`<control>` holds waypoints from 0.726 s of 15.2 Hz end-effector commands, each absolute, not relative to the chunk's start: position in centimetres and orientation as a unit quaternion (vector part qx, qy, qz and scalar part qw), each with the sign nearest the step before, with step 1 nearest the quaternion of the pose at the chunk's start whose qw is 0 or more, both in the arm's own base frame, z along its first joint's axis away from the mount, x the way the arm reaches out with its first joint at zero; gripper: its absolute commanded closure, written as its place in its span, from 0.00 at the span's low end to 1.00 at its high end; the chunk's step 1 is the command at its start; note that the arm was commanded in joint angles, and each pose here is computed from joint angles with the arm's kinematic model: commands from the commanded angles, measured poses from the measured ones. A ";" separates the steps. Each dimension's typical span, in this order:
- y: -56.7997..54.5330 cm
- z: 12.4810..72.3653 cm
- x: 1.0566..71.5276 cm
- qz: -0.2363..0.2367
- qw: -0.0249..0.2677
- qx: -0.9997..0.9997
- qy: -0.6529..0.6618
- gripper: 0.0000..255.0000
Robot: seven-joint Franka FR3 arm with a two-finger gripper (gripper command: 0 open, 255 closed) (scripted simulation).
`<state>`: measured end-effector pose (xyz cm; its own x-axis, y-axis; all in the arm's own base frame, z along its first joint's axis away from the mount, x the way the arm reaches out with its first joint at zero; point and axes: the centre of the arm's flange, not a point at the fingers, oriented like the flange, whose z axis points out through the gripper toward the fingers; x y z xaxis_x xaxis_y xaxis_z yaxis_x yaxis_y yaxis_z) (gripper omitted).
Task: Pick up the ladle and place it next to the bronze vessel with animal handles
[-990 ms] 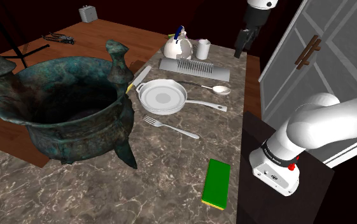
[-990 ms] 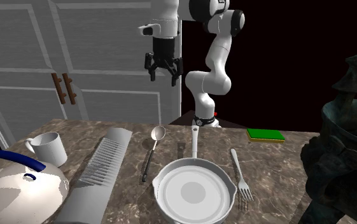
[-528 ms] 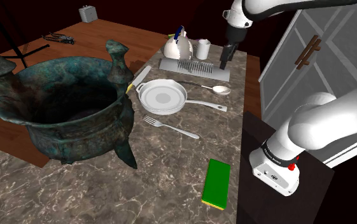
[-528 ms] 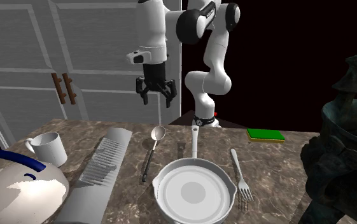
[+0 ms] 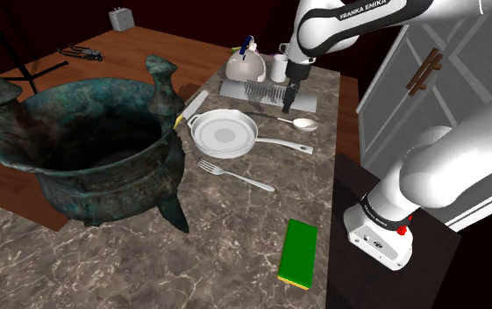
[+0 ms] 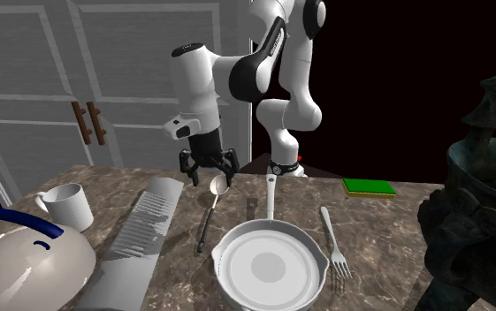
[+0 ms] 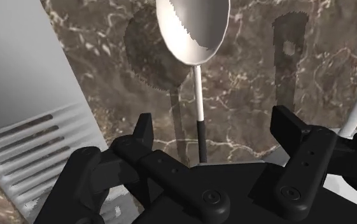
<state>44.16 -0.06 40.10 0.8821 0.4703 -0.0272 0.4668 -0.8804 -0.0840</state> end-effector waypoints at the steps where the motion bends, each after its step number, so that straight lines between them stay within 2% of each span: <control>1: 0.2 37.8 45.7 0.026 0.047 -0.963 -0.264 0.00; 11: 0.5 33.7 45.5 0.026 0.047 -0.963 -0.265 0.00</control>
<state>45.51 0.50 33.92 0.8585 0.5122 -0.0262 0.5072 -0.8554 -0.1054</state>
